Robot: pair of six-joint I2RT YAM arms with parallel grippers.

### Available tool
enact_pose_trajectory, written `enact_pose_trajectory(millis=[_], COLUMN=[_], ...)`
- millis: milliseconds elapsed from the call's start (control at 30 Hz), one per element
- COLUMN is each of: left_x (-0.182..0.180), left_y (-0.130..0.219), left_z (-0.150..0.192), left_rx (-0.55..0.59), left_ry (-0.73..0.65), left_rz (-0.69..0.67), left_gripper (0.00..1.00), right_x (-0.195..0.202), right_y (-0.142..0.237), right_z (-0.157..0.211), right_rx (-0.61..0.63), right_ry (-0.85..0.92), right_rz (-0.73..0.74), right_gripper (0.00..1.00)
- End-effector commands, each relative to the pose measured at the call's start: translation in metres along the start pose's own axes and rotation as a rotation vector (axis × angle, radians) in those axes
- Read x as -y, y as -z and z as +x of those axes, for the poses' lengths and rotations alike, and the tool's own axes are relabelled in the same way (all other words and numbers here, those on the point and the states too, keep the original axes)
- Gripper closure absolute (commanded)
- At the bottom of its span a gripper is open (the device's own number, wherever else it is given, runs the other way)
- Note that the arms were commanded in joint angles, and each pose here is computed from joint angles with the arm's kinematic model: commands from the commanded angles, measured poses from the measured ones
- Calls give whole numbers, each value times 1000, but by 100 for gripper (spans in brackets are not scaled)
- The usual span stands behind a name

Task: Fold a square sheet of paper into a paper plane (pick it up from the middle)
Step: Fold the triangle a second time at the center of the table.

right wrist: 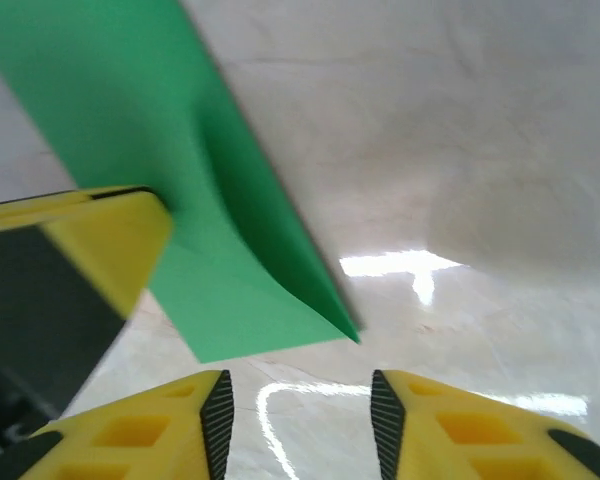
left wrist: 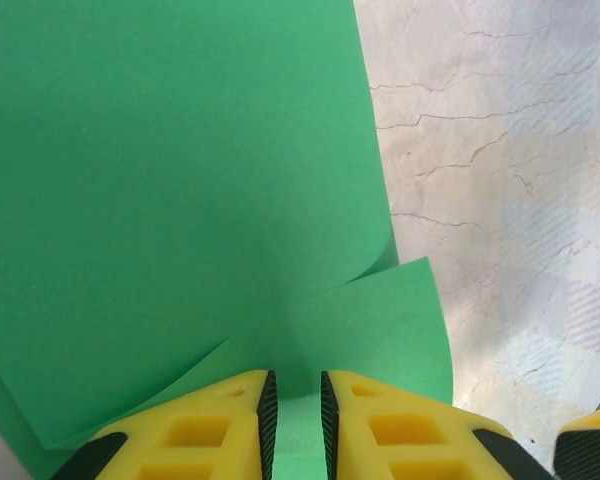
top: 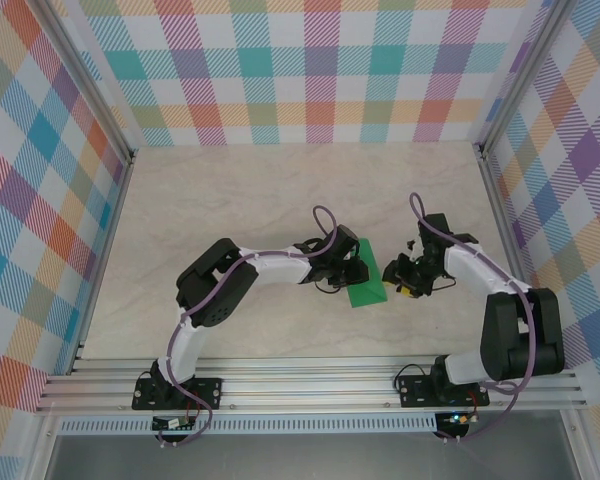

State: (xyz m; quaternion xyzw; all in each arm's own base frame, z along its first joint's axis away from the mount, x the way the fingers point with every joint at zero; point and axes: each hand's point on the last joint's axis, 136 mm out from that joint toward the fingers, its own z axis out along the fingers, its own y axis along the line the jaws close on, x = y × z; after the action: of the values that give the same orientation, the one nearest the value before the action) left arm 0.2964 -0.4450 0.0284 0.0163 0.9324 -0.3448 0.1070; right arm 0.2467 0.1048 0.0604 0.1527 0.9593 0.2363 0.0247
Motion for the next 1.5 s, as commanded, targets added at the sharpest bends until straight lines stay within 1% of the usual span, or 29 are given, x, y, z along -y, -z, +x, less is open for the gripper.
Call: enact_pose_trajectory(millis=[0,133,267,367,467,567,667,833,1000,1067,1267,1367,1433,1467], left_x=[9,5,6,9,8,6,6,6,3,3,4,3,2,2], left_y=[20,22,22,22,20,19,19,18,18,19,21,21,21,21], left_z=[-9,-11,-13,-14,-13,-13,-13,-14,-13,-13,-13,-14,-14,-13], left_rx=[14,19,24,23,18,16,19,19,18,19,22,22,21,20], left_ry=[-21,-15,-15,-15,-14,-11,-5,-4,-2,0,-3,-2,-1,-1], left_rz=[-13,-20,-11,-1,-2,-6,-4,-9,-19,-19,-21,-22,-26,-26], left_gripper=[78,78,77,77,77,77,77,77,77,77,77,77,77,77], right_x=[-21,-21,-31,-22,-23,-16,-17,-12,-27,-33,-25,-26,-38,-40], right_y=[0,-9,-16,-23,-26,-31,-35,-43,-40,-37,-37,-36,-33,-31], right_z=[-9,-17,-18,-20,-19,-20,-19,-17,-10,-9,-10,-10,-7,-6], right_rx=[-1,-20,-49,-57,-81,-78,-98,-127,-143,-141,-127,-123,-137,-137], right_ry=[88,85,98,104,113,103,107,99,105,110,102,106,114,111], right_rz=[-105,-101,-159,-115,-126,-93,-105,-103,-195,-233,-185,-192,-261,-272], right_gripper=[53,52,50,49,49,50,50,53,60,61,62,62,63,63])
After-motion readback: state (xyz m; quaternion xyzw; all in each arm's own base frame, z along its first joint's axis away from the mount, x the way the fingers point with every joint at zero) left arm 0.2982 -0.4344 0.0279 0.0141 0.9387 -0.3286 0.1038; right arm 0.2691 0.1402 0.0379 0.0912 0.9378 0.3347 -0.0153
